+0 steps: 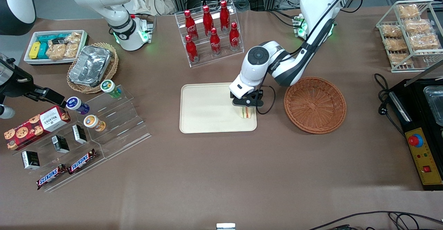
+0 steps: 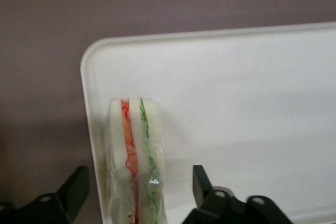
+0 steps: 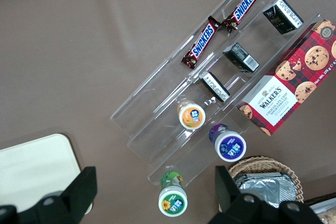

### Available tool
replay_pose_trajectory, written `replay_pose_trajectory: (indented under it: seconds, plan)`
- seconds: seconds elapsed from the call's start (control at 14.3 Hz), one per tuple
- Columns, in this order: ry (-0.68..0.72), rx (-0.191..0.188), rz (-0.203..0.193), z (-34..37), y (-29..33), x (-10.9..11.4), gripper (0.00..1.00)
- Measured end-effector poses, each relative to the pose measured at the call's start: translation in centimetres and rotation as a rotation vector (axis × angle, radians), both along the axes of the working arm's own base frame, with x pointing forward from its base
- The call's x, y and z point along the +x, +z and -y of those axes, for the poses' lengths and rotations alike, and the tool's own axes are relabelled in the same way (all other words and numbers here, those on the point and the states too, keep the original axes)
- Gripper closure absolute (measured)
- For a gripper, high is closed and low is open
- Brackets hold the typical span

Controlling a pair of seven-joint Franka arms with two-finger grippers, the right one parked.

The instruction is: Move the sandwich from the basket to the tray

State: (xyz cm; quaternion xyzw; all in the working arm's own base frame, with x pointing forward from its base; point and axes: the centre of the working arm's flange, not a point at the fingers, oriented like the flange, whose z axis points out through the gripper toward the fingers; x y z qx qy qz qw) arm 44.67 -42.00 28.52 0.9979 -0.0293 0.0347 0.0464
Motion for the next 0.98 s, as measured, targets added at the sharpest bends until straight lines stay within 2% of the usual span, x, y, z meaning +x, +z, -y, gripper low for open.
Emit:
replay_pose_trajectory:
  seconds: [0.07,0.21,0.35,0.49,0.7,0.98]
  plan:
    - [0.009,0.025,0.014,-0.1,2.8,0.6,0.0]
    - [0.034,0.067,0.062,-0.6,9.7,1.3,0.0]
    - [0.078,0.078,0.129,-2.5,16.0,1.7,0.0]
    - [0.099,0.105,0.162,-5.4,19.8,2.1,0.0]
    - [0.075,0.127,0.122,-10.4,22.9,3.4,0.0]
    - [0.043,0.194,0.051,-16.4,26.1,4.2,0.0]
